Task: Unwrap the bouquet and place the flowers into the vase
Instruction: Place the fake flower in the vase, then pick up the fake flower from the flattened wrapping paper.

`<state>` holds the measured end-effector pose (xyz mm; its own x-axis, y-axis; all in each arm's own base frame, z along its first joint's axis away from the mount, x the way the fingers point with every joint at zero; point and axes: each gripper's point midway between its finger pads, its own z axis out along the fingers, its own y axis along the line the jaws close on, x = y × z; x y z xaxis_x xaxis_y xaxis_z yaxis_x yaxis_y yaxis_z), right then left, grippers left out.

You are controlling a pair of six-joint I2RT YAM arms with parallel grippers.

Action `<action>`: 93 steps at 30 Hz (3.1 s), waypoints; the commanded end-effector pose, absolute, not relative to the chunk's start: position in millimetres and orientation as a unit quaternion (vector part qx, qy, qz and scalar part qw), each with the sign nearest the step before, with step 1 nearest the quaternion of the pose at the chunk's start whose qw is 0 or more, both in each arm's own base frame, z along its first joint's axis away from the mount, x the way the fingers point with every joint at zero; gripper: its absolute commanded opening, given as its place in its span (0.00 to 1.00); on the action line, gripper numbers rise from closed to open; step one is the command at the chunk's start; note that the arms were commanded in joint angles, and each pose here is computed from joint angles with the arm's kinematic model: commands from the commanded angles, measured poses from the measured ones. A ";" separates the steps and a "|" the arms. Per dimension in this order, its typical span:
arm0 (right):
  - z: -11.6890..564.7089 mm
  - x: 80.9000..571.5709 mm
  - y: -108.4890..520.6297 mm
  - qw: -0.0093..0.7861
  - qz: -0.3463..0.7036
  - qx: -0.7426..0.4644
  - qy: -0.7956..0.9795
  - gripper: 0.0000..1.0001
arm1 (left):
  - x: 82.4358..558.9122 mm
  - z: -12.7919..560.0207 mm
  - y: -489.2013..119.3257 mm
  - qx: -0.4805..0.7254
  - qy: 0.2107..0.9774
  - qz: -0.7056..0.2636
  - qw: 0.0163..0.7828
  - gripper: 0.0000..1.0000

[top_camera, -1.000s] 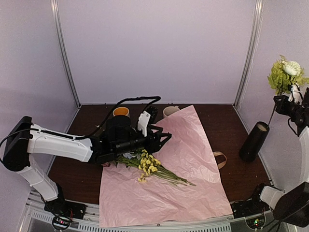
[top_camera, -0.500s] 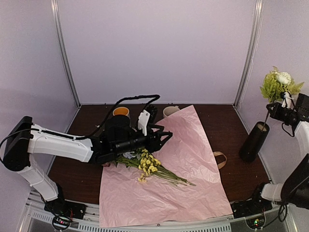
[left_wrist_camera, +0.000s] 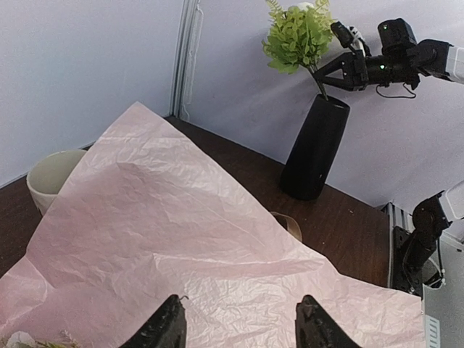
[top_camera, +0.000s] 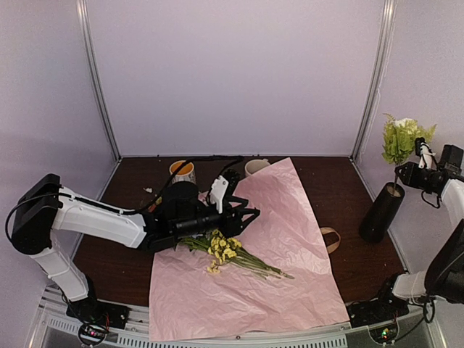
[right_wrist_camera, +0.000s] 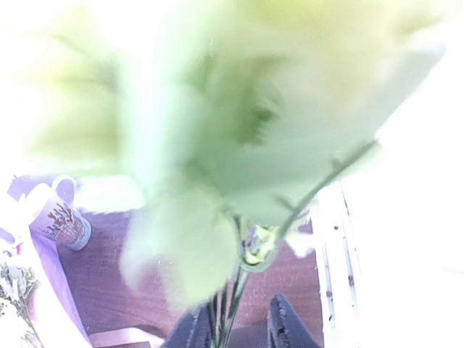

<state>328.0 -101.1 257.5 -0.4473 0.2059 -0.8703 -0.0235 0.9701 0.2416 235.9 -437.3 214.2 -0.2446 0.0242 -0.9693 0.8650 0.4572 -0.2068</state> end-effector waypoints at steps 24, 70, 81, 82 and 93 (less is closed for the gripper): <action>278.5 272.7 -77.0 0.519 0.050 0.032 0.853 0.15 | 231.2 215.5 -419.7 0.321 0.657 -0.422 0.536 0.54; 107.8 149.7 353.2 0.216 0.218 -0.674 0.672 0.19 | 226.6 160.4 -224.7 0.059 0.869 -0.186 0.455 0.50; 78.0 165.4 377.2 0.195 0.182 -0.662 0.701 0.16 | 223.6 132.6 -203.1 -0.036 0.881 -0.186 0.434 0.51; 75.0 167.8 377.8 0.192 0.176 -0.660 0.704 0.16 | 224.1 129.2 -204.8 -0.048 0.880 -0.193 0.431 0.51; 64.9 244.1 365.9 0.224 0.107 -0.584 0.773 0.10 | 239.1 117.4 -243.8 -0.045 0.898 -0.187 0.396 0.50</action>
<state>191.7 368.1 54.8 -0.1123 -0.8879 -0.4461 -0.9899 0.1392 -0.0278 228.2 -225.6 98.5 -0.6919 -0.1886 -0.6970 0.0687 0.9437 -0.3235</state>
